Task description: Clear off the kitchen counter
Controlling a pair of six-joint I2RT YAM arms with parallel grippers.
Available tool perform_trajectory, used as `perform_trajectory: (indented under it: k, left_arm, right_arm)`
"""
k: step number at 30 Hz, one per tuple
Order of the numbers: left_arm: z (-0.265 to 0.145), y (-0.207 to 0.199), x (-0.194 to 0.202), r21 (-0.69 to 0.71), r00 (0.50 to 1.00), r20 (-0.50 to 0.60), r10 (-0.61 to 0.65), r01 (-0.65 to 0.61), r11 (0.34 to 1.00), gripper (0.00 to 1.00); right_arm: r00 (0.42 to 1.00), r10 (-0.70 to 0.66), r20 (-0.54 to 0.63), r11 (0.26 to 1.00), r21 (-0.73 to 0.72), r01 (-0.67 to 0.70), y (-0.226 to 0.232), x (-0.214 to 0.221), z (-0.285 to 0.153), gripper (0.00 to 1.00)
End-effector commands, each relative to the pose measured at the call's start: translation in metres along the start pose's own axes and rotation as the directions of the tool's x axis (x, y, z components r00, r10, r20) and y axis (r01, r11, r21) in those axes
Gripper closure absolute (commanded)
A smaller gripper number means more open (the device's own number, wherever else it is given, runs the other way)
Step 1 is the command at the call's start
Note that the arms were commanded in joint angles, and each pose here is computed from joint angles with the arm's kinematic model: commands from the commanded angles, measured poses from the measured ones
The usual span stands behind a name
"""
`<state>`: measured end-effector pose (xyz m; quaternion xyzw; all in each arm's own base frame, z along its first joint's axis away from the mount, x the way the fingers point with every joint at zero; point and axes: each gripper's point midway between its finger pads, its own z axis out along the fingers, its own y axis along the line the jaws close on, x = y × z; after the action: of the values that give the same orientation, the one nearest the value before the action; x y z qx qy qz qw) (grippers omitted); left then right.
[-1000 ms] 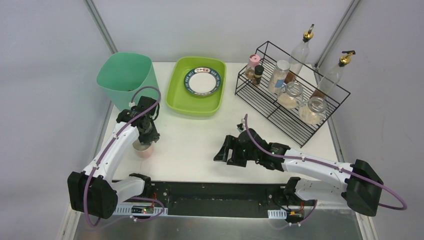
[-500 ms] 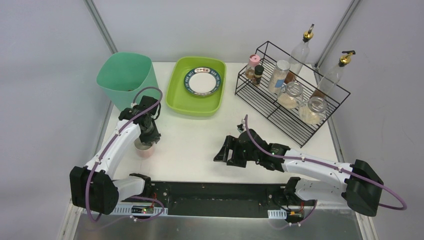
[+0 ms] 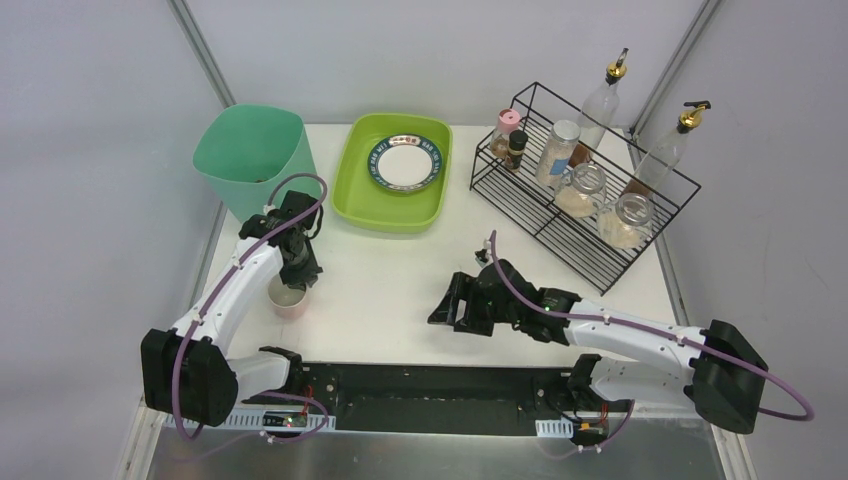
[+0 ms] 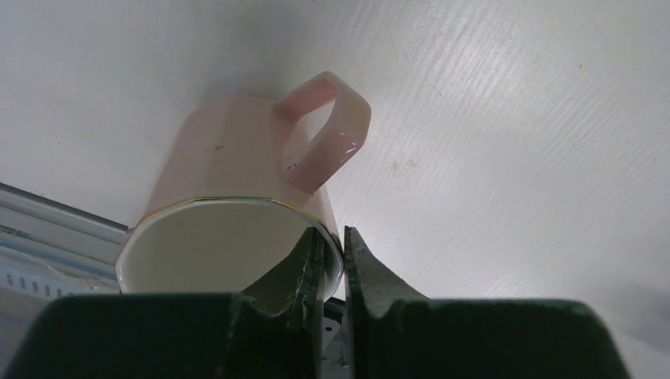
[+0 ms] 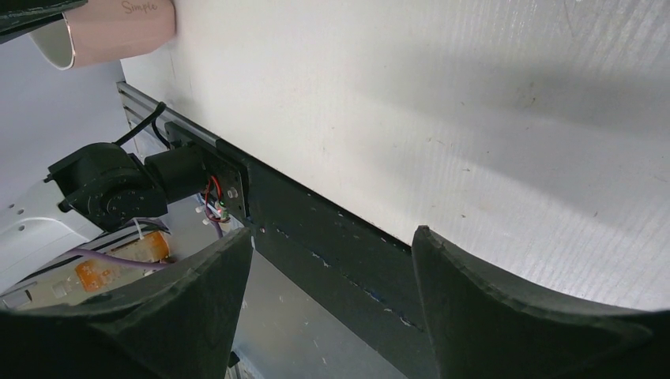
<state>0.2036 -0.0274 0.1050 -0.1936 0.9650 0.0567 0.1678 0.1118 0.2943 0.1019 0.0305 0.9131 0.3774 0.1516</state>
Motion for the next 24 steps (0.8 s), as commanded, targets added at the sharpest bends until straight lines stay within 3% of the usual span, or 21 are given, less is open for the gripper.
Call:
perform_trajectory:
  k: [1, 16, 24]
  left_arm:
    - [0.001, 0.006, 0.005, -0.014, 1.000, -0.020, 0.008, -0.008, 1.000, 1.00]
    - [-0.045, -0.017, -0.007, 0.102, 0.996, 0.077, 0.033, -0.041, 0.994, 1.00]
    - [-0.088, -0.057, -0.029, 0.209, 0.987, 0.148, 0.061, -0.091, 0.974, 1.00]
  right_arm:
    - [1.000, 0.005, 0.024, 0.998, -0.055, -0.004, 0.012, -0.004, -0.006, 0.23]
    - [1.000, 0.007, 0.028, 0.998, -0.059, -0.005, 0.009, -0.004, -0.007, 0.22]
    - [1.000, 0.003, 0.028, 0.998, -0.061, -0.001, 0.010, -0.004, -0.008, 0.22]
